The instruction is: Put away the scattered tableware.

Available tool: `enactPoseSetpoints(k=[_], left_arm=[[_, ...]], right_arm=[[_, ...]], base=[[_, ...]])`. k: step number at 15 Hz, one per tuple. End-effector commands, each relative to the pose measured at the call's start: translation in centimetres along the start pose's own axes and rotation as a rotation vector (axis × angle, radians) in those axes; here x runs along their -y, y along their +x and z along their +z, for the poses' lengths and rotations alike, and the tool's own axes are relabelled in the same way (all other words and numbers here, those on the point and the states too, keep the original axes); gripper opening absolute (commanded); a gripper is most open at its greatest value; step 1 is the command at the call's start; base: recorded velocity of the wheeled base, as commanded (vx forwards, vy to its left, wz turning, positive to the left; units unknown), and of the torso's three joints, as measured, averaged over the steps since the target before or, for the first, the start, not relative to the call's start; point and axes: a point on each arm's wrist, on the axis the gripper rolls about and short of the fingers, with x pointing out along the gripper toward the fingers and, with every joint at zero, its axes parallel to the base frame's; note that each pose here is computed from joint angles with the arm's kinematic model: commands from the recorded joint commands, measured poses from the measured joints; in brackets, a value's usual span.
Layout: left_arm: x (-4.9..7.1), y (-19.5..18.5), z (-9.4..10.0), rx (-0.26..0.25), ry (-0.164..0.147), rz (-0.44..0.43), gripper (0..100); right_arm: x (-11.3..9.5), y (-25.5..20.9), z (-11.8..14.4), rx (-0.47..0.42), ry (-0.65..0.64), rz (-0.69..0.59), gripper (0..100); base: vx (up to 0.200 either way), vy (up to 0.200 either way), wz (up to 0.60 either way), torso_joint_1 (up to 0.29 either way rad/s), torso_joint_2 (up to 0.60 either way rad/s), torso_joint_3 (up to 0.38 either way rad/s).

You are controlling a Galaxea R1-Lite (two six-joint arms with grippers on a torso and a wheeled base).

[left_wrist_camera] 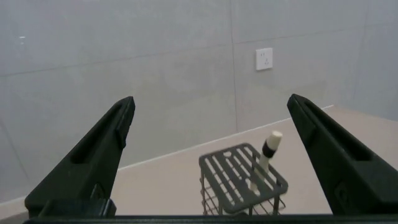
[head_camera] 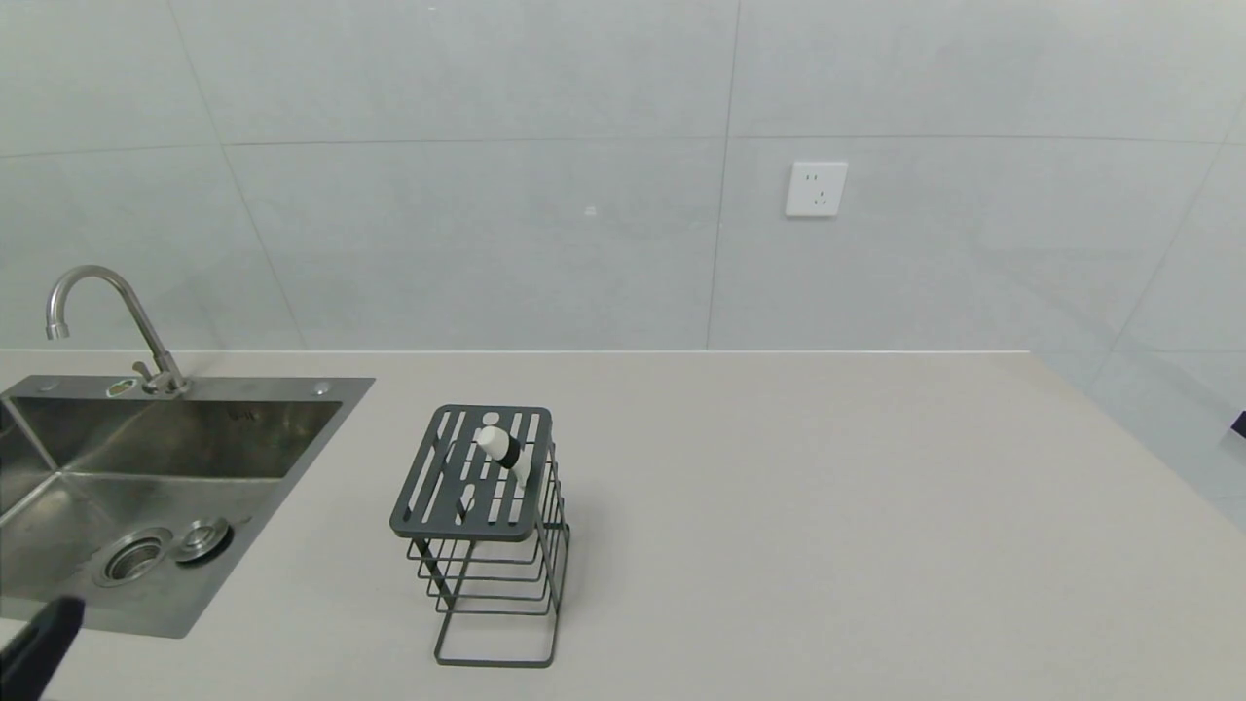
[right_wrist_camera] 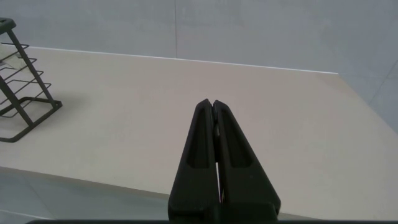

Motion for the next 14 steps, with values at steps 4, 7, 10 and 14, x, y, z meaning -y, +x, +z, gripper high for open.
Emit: enactPoseSetpoints(k=[4,7,10,14], left_arm=[[2.3,-5.5,-3.7,-0.065,0.034,0.032,100],[1.9,-6.1,-6.4,-0.344,0.022,0.296,100],[1.8,-6.3,-6.6,-0.351,-0.076,0.373,100],[1.9,-6.2,-6.6,-0.353,-0.065,0.327,100]], right_arm=[[0.0,0.0,0.0,0.0,-0.001,0.001,0],[0.0,0.0,0.0,0.002,-0.001,0.001,0],[0.1,0.0,-0.1,-0.01,-0.006,-0.065,0],[0.3,0.0,-0.5,-0.053,0.045,-0.138,0]], base=[[0.0,0.0,0.0,0.0,0.0,0.0],[0.0,0.0,0.0,0.0,0.0,0.0],[0.0,0.0,0.0,0.0,0.0,0.0],[0.0,0.0,0.0,0.0,0.0,0.0]])
